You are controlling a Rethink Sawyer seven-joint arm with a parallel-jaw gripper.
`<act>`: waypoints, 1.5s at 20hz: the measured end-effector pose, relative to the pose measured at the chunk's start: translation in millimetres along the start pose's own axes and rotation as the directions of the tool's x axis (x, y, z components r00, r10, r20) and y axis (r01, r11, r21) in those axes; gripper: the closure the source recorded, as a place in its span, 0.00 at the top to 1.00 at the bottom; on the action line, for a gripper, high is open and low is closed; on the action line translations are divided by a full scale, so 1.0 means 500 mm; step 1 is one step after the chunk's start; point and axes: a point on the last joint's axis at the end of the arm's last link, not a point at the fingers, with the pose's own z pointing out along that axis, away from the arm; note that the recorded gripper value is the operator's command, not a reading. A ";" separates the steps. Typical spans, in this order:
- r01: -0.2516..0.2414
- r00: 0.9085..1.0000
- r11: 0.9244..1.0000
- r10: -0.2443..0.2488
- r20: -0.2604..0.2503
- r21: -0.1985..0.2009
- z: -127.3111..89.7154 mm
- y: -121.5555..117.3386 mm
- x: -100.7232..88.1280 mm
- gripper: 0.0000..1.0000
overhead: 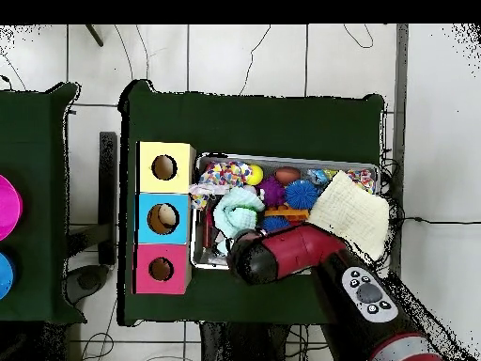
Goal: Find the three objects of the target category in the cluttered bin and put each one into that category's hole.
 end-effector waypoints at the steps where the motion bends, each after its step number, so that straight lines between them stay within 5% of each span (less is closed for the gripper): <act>1: -0.003 1.000 1.000 0.003 0.008 0.000 -0.005 -0.004 -0.005 1.00; 12: -0.055 0.995 0.998 0.052 0.089 0.028 -0.062 -0.097 -0.023 1.00; 17: 0.009 0.996 0.996 -0.016 0.084 0.086 -0.064 -0.120 0.000 1.00; 24: 0.121 0.989 0.982 -0.132 0.070 0.148 -0.056 -0.127 0.021 1.00; 30: 0.171 0.981 0.970 -0.183 0.057 0.172 -0.049 -0.128 0.032 1.00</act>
